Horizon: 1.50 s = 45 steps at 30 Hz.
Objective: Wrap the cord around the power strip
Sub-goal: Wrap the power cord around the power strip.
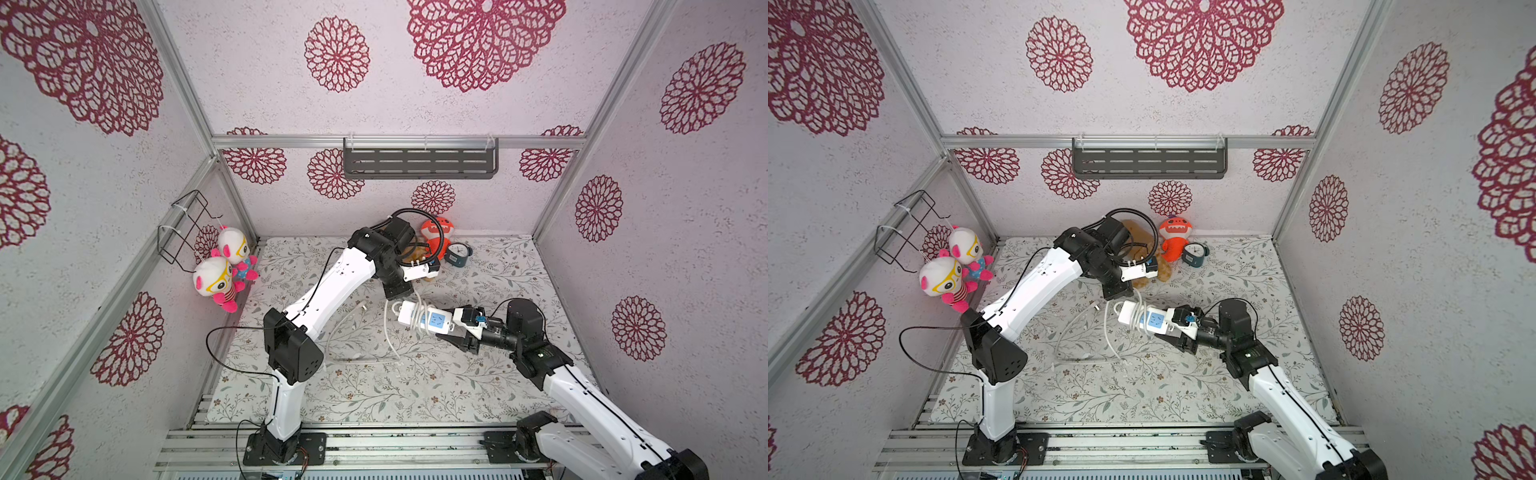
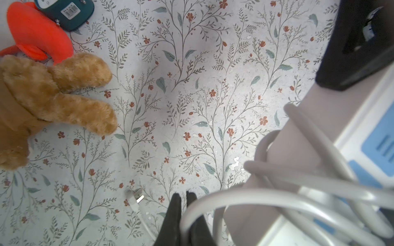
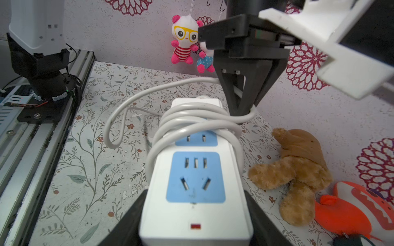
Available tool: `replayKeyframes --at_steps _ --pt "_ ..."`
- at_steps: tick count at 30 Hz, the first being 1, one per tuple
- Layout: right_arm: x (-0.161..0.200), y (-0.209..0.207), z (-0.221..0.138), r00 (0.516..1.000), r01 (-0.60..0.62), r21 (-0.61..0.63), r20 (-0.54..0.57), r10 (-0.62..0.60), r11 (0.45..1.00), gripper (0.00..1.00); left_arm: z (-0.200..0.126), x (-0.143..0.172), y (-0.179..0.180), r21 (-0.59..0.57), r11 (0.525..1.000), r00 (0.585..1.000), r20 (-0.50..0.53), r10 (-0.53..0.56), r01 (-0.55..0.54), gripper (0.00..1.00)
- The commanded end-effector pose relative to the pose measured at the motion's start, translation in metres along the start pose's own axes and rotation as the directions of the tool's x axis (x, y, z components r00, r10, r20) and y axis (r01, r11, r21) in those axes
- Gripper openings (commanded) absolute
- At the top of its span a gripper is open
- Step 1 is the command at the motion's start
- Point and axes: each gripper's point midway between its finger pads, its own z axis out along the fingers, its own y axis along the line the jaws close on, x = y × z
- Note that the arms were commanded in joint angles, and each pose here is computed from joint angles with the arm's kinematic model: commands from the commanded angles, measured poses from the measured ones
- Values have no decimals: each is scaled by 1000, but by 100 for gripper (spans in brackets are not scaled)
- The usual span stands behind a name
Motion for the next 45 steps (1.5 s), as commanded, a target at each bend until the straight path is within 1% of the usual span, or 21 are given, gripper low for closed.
replayKeyframes --at_steps 1,6,10,11,13,17,22,24,26,28,30,33,34,35,36,37,38,40,41,43,45 --pt "-49 23 -6 979 135 -130 171 -112 982 22 -17 3 53 -233 972 1000 -13 25 -27 7" --pt "-67 21 -9 964 151 -134 240 -116 979 22 -21 -22 42 -144 989 992 118 34 -17 17" --pt "-73 20 -9 958 156 -140 262 -116 978 22 -24 -35 37 -74 997 982 190 22 -8 35" --pt "-73 19 -8 958 155 -140 262 -114 978 22 -24 -36 36 -69 998 981 195 22 -8 40" --pt "-74 19 -9 955 163 -134 269 -122 977 22 -21 -36 35 -59 998 981 195 14 -3 46" --pt "-84 16 -14 941 168 -93 310 -131 981 22 -20 -31 34 -51 999 980 199 -6 16 49" --pt "-97 12 -19 919 176 -57 367 -143 983 22 -22 -35 36 18 996 953 290 -88 87 53" --pt "-102 10 -21 909 178 -33 387 -152 983 22 -23 -37 39 54 990 929 343 -141 130 55" --pt "-104 7 -22 904 176 -12 397 -157 984 22 -37 -40 44 60 984 891 417 -179 170 58" --pt "-104 4 -22 903 172 6 398 -160 985 22 -42 -40 48 94 974 846 483 -227 208 60" --pt "-102 -1 -22 908 158 32 388 -158 987 22 -51 -43 51 142 961 781 561 -275 237 65" --pt "-101 -8 -21 909 143 73 384 -160 987 23 -56 -43 55 187 943 704 629 -330 276 71" --pt "-101 -10 -21 909 141 86 384 -163 986 22 -56 -42 57 193 937 685 642 -344 290 73" --pt "-102 -12 -22 905 136 101 391 -164 986 22 -55 -41 57 207 932 666 654 -359 298 78" --pt "-102 -15 -22 902 131 114 398 -166 985 22 -54 -39 57 225 924 649 661 -377 309 79" --pt "-103 -16 -22 900 129 119 404 -166 985 22 -53 -39 56 238 920 636 667 -388 312 80" --pt "-105 -17 -23 895 126 124 413 -166 984 22 -50 -39 55 256 914 628 666 -402 314 89" --pt "-108 -21 -22 890 117 129 427 -162 985 22 -47 -39 54 280 905 621 660 -423 320 92" --pt "-110 -22 -22 884 115 135 438 -163 984 23 -46 -40 54 291 902 616 659 -432 320 97" --pt "-114 -27 -24 872 105 155 460 -166 982 22 -44 -41 52 315 893 610 653 -449 321 99" --pt "-119 -32 -26 860 92 185 481 -172 978 22 -39 -39 50 327 886 603 650 -463 328 97"
